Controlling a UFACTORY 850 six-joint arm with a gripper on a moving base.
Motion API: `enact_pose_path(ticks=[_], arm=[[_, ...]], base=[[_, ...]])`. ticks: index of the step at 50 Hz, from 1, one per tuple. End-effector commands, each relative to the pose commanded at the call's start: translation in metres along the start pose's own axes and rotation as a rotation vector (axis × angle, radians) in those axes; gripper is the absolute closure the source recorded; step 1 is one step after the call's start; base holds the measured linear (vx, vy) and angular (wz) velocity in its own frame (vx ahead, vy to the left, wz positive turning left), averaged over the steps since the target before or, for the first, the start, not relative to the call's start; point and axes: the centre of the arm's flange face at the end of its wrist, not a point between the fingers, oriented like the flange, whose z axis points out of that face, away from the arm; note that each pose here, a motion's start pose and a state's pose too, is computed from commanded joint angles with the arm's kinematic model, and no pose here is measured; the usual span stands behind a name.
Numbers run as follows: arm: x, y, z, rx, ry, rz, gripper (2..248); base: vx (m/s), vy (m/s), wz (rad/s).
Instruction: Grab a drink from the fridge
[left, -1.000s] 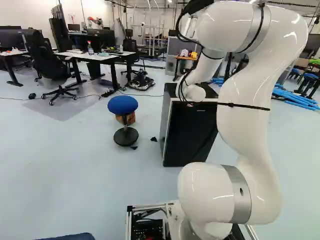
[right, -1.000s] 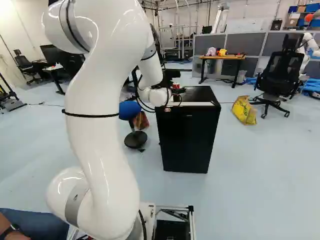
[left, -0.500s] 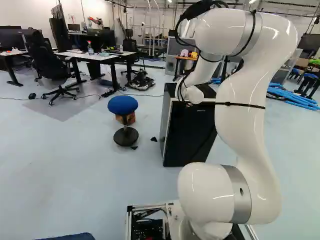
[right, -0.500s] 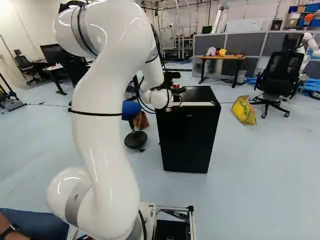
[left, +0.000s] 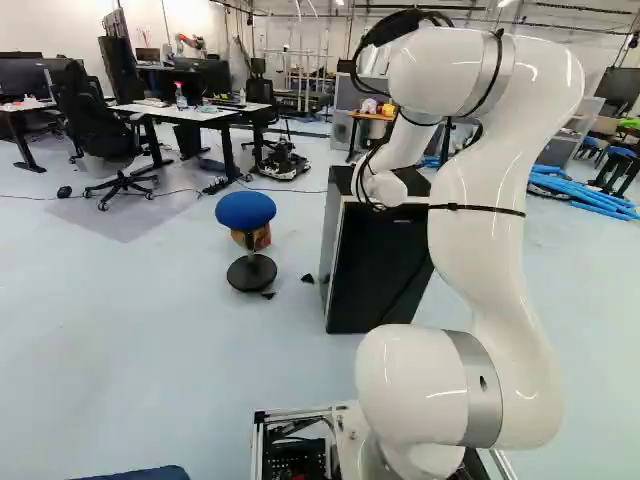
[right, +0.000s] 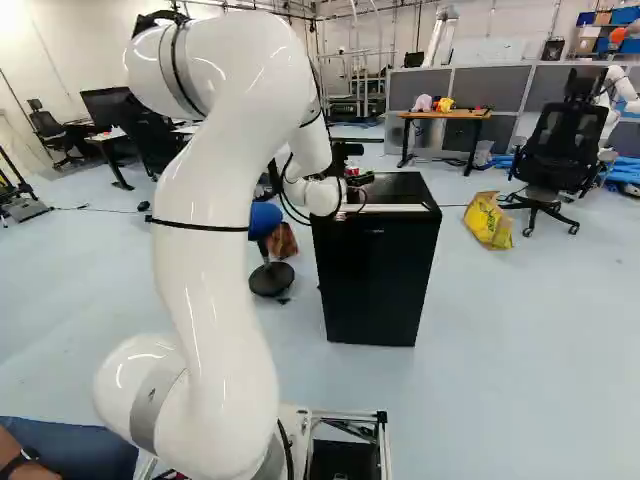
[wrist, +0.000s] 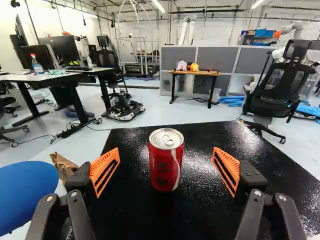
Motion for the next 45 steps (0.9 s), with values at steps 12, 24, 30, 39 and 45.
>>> enact_pose_path(ticks=[12, 24, 30, 39, 45], arm=[[0.000, 0.002, 0.013, -0.002, 0.010, 0.000, 3], [-0.001, -0.001, 0.028, 0.002, 0.022, -0.001, 3], [-0.001, -0.002, 0.035, 0.003, 0.028, -0.001, 3], [-0.002, -0.002, 0.042, -0.003, 0.034, 0.004, 3], [-0.002, 0.000, 0.046, -0.015, 0.037, 0.012, 3]], base=[[0.000, 0.000, 0.000], [0.000, 0.000, 0.000], [0.000, 0.000, 0.000], [0.000, 0.000, 0.000], [0.000, 0.000, 0.000]])
